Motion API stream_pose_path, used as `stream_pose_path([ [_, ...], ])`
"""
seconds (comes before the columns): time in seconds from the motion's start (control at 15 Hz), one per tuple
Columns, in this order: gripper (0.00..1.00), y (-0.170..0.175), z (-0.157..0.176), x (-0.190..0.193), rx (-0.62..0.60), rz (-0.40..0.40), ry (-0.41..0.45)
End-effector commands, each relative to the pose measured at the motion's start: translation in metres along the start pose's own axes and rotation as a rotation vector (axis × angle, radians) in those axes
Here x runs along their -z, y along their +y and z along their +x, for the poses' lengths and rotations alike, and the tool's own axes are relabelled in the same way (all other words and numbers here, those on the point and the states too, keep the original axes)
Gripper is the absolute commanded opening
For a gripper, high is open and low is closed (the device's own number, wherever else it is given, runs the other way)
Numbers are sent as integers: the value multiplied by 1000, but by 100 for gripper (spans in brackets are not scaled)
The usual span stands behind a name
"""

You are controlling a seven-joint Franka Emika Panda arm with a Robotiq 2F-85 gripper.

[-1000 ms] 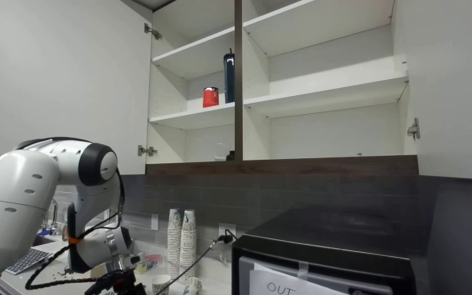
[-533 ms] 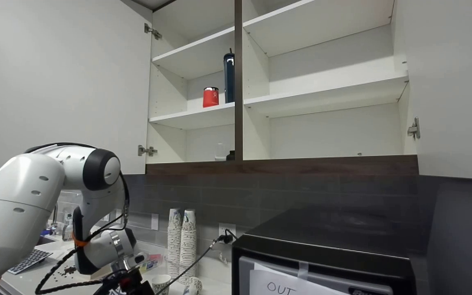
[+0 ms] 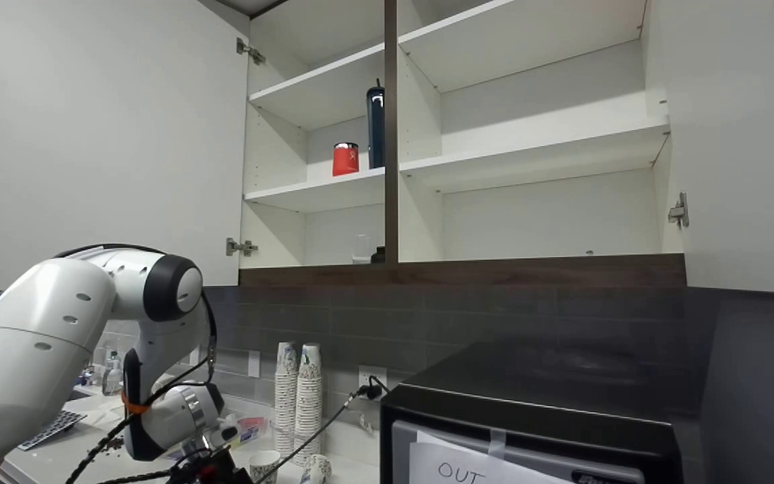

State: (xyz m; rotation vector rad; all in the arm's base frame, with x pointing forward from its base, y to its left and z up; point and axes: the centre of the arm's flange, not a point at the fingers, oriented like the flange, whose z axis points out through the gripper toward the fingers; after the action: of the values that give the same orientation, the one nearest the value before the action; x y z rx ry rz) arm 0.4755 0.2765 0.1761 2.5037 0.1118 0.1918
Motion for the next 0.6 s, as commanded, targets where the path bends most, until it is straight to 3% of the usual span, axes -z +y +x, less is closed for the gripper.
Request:
stream_pose_path([
  [0.0,100,-1,0,-6,-17,-39,23],
  [0.53,100,10,4,-9,-59,-52,42],
])
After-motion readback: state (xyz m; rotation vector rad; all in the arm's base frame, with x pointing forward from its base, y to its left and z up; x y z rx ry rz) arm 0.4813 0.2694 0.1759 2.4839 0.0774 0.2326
